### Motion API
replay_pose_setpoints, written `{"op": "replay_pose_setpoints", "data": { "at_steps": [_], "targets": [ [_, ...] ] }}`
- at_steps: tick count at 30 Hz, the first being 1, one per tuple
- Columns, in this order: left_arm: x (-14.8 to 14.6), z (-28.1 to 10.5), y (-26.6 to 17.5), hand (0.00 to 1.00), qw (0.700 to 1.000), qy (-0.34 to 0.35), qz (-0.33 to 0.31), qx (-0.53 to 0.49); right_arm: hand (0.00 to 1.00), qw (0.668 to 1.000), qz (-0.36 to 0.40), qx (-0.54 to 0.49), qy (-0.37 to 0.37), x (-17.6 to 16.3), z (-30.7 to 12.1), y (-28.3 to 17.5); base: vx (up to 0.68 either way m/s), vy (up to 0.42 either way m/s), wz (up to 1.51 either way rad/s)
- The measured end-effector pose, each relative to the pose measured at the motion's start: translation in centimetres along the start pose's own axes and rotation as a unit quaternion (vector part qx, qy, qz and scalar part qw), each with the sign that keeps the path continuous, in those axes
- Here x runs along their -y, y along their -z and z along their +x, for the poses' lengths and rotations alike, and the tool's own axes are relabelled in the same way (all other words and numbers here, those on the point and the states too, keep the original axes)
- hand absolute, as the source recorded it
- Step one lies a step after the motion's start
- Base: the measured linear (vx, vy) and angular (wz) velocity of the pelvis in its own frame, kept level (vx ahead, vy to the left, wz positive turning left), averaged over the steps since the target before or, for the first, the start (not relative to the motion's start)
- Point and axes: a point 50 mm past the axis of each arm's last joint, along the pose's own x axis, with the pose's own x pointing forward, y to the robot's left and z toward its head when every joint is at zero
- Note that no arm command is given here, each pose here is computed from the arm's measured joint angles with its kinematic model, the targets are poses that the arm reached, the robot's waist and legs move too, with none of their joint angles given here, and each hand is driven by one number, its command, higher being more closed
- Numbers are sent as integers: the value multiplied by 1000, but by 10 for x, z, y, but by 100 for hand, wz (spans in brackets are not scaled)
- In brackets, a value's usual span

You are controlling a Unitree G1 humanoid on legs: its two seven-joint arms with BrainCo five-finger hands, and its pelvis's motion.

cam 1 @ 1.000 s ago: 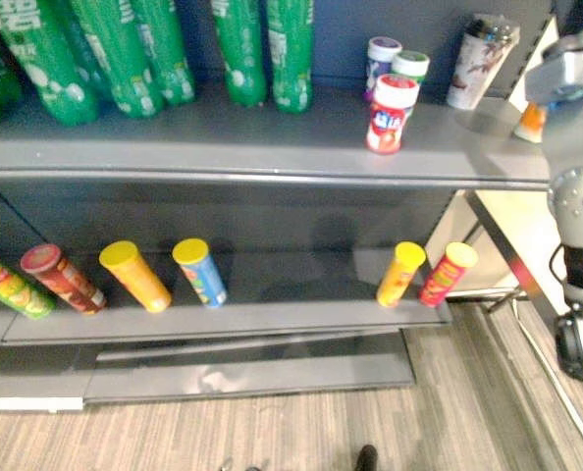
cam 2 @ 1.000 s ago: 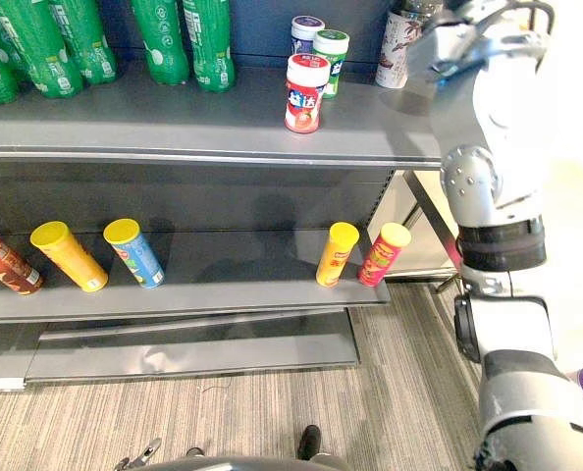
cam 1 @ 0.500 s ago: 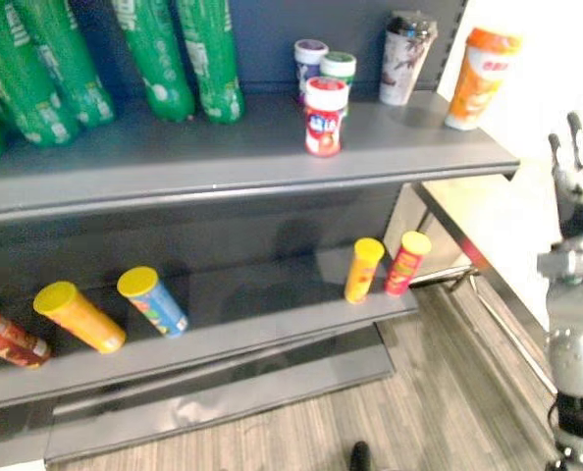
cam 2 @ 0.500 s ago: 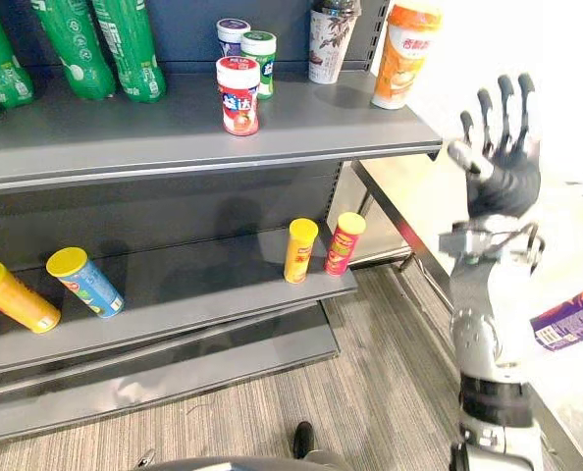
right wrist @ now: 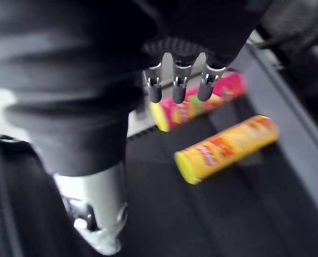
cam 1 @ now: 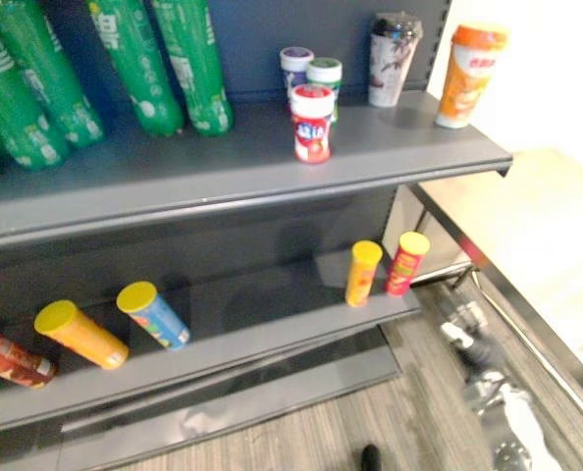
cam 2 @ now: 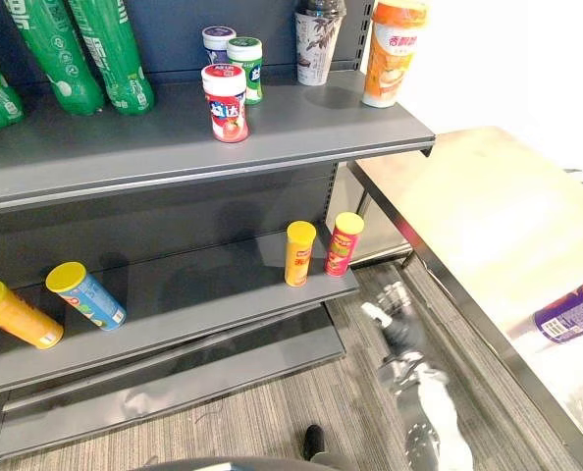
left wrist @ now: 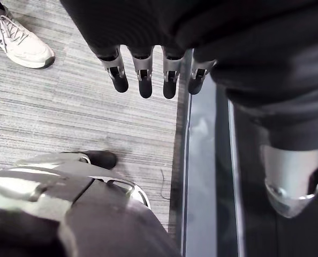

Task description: Put the gum and the chips on the shelf.

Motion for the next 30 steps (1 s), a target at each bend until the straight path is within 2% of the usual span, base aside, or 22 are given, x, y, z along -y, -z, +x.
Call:
{"op": "replay_pose_setpoints", "data": {
  "at_steps": [5, 9, 14, 18, 30],
  "targets": [
    [6, 1, -5, 0, 1000, 15, 26, 7, 0, 992, 15, -124, -18, 4, -14, 55, -3, 0, 2],
    [8, 1, -7, 0, 999, 21, 43, 5, 0, 981, 25, -190, 28, 17, -29, 84, -7, -6, 13],
    [9, 1, -8, 0, 999, 23, 47, 7, 0, 974, 40, -206, 81, 21, -34, 107, -11, -5, 8],
    [11, 1, -9, 0, 998, 27, 52, 9, 0, 951, 46, -268, 148, 46, -60, 130, 0, -1, 18],
    [13, 1, -9, 0, 998, 32, 52, 9, 0, 924, 21, -261, 279, 76, -88, 133, -1, 0, 5]
  ]
}}
